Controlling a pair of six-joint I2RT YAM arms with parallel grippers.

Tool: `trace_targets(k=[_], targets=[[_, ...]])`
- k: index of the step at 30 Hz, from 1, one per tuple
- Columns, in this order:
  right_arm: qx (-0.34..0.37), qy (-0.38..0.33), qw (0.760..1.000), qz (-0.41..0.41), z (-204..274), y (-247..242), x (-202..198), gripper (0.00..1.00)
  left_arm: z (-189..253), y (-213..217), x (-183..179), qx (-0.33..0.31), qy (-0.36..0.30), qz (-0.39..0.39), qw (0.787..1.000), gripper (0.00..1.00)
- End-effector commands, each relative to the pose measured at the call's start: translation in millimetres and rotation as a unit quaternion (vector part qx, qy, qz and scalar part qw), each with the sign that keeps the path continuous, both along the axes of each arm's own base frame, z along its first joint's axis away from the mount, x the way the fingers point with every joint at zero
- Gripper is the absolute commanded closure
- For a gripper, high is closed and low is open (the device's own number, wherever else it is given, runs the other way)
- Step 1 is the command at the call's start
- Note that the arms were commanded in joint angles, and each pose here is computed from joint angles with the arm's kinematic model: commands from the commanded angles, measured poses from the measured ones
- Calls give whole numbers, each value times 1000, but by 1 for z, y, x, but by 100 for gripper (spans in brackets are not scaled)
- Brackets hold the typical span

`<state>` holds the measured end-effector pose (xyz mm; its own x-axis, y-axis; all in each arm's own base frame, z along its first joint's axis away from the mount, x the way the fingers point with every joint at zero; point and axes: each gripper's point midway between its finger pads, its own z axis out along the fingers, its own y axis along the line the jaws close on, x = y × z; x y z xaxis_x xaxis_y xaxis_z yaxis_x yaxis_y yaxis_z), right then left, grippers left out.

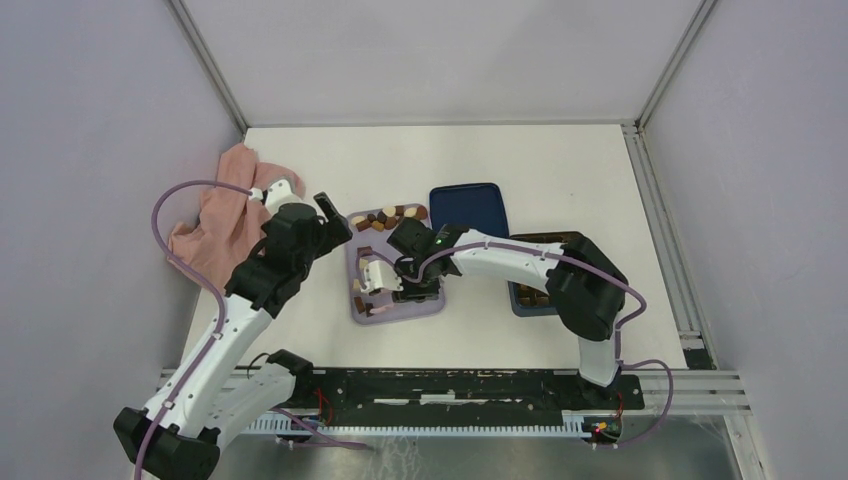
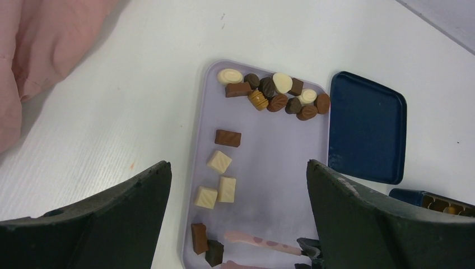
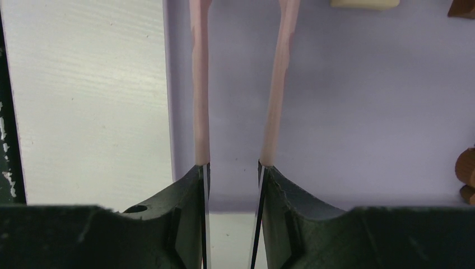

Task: Pack the chocolate
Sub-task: Pick up the fake chocolate from the plate.

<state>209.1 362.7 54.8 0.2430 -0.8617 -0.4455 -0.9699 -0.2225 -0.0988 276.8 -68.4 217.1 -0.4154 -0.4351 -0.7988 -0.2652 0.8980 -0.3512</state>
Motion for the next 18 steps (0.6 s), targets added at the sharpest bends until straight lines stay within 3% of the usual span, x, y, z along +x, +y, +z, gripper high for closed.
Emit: trace_targets(k=[1,18], targets=[[15,-17,1000,-13,13,23,11,58,3,4,1,-17,-14,26,999,5],[-6,-19,1000,-19,1,36,9,58,2,8,-3,-18,-23,33,999,5]])
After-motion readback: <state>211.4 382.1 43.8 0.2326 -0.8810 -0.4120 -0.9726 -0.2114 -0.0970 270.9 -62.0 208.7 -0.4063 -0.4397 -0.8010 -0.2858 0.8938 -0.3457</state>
